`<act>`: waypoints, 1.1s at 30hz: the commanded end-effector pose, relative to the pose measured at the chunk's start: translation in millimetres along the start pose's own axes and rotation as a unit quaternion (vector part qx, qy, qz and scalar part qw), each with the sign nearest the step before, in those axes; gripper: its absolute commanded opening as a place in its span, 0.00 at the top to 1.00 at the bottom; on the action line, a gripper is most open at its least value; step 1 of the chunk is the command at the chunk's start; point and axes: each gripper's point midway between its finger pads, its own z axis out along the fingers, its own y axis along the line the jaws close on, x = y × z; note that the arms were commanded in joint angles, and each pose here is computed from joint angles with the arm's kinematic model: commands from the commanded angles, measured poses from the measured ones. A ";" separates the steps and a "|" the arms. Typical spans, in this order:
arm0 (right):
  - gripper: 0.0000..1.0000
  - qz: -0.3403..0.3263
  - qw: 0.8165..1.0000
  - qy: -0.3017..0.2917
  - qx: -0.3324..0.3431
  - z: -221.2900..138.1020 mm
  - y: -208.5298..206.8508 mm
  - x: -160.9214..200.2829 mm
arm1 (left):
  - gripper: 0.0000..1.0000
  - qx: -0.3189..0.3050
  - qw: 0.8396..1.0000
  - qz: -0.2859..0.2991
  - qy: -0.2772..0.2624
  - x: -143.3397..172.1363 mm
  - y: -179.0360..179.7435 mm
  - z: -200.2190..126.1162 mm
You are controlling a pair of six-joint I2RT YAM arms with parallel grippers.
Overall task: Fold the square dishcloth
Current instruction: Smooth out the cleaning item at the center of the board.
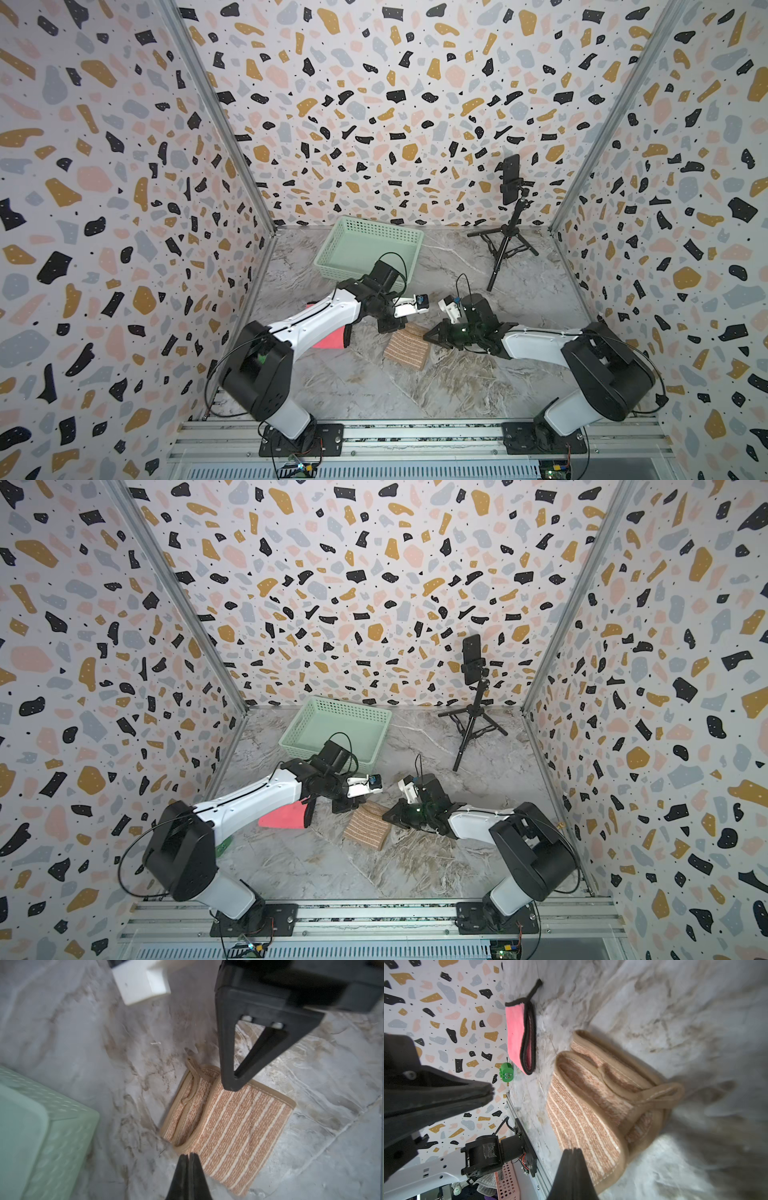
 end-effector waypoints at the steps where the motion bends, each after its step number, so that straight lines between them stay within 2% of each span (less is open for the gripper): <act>1: 1.00 0.024 0.999 -0.017 -0.032 8.8 4.2 -10.0 | 1.00 0.025 0.997 -0.063 0.040 14.3 2.3 21.8; 6: 1.00 0.049 0.999 -0.012 0.014 22.8 -27.5 -8.9 | 1.00 0.017 0.995 -0.029 0.094 43.7 2.4 40.6; 10: 1.00 0.043 0.998 -0.023 0.041 18.2 -37.6 -9.5 | 1.00 -0.077 0.988 -0.026 0.131 60.2 39.4 50.4; 12: 1.00 0.026 0.998 -0.037 0.053 8.0 -33.7 -11.3 | 1.00 -0.097 0.986 -0.028 0.136 62.4 47.5 51.1; 18: 1.00 -0.027 0.993 -0.108 0.038 -32.5 7.9 -10.3 | 1.00 -0.048 0.990 -0.047 0.125 62.3 26.8 54.3; 23: 1.00 -0.033 0.995 -0.091 0.012 -18.0 27.3 11.6 | 1.00 -0.037 0.989 -0.056 0.130 66.1 22.3 57.8; 28: 1.00 -0.031 0.998 -0.048 0.013 15.4 21.1 25.7 | 1.00 -0.027 0.989 -0.061 0.132 66.6 17.9 57.6; 33: 1.00 -0.017 0.997 -0.029 0.076 28.9 -25.4 35.9 | 1.00 -0.029 0.989 -0.060 0.136 67.7 19.4 57.7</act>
